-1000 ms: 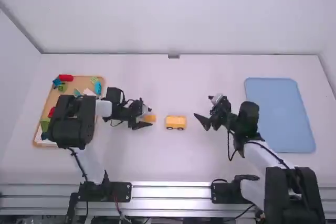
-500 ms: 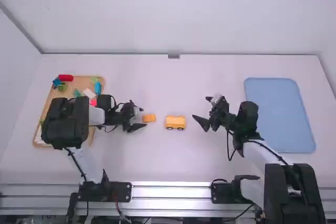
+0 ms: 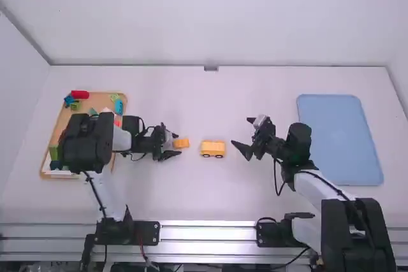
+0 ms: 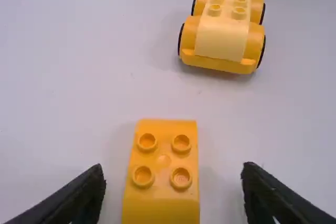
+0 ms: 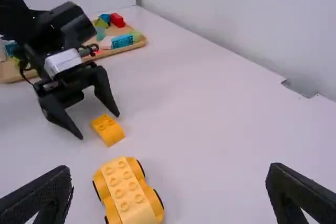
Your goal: Assemble lego blocks to make yellow taxi
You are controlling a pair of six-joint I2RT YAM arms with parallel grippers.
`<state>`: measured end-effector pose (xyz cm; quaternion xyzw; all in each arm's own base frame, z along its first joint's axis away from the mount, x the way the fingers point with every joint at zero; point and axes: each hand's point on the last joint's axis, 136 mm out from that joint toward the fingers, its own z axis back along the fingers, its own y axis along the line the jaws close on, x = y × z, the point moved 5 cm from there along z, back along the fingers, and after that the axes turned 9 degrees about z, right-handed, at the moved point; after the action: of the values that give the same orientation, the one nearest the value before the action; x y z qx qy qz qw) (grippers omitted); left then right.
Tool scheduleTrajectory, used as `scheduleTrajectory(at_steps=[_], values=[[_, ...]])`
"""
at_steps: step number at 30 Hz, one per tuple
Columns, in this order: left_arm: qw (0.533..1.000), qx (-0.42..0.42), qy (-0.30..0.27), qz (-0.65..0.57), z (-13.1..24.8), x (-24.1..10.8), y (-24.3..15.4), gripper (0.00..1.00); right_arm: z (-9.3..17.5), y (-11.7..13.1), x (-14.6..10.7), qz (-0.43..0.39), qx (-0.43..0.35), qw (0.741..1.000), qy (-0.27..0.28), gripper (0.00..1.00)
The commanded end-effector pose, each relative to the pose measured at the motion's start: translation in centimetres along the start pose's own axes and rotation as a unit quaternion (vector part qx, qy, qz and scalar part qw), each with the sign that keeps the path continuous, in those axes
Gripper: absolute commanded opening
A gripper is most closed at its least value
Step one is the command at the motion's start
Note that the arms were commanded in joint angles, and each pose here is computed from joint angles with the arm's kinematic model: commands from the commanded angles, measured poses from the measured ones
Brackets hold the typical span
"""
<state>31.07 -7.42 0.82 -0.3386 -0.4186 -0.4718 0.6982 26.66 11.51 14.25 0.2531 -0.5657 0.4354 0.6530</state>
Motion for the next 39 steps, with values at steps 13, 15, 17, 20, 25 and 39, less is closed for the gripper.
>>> scheduleTrajectory(at_steps=[13,15,17,20,25,39], values=[[1.000,-0.003,-0.021,-0.009,-0.4,-0.7,0.0,0.36,-0.1,0.4,-0.1,-0.003,0.009,1.000,-0.002,0.98],[1.000,-0.005,-0.021,-0.015,-0.6,-0.6,-0.1,0.32,-0.1,0.3,-0.2,-0.002,0.007,1.000,0.000,0.99],[0.999,-0.005,-0.027,-0.018,-0.4,-0.3,0.0,0.32,-0.1,0.2,-0.2,0.000,0.002,1.000,0.002,0.98],[0.999,-0.004,-0.043,-0.022,0.2,1.0,0.0,0.27,-0.1,0.0,-0.7,-0.015,-0.011,1.000,0.017,0.98],[0.998,-0.001,-0.052,-0.033,0.8,3.5,-0.7,0.19,-0.4,1.0,-2.1,-0.002,0.013,0.999,0.042,0.99],[0.996,-0.045,-0.063,-0.054,-0.5,8.5,-3.7,0.15,-5.7,4.9,-8.1,0.098,0.103,0.988,0.060,0.98]])
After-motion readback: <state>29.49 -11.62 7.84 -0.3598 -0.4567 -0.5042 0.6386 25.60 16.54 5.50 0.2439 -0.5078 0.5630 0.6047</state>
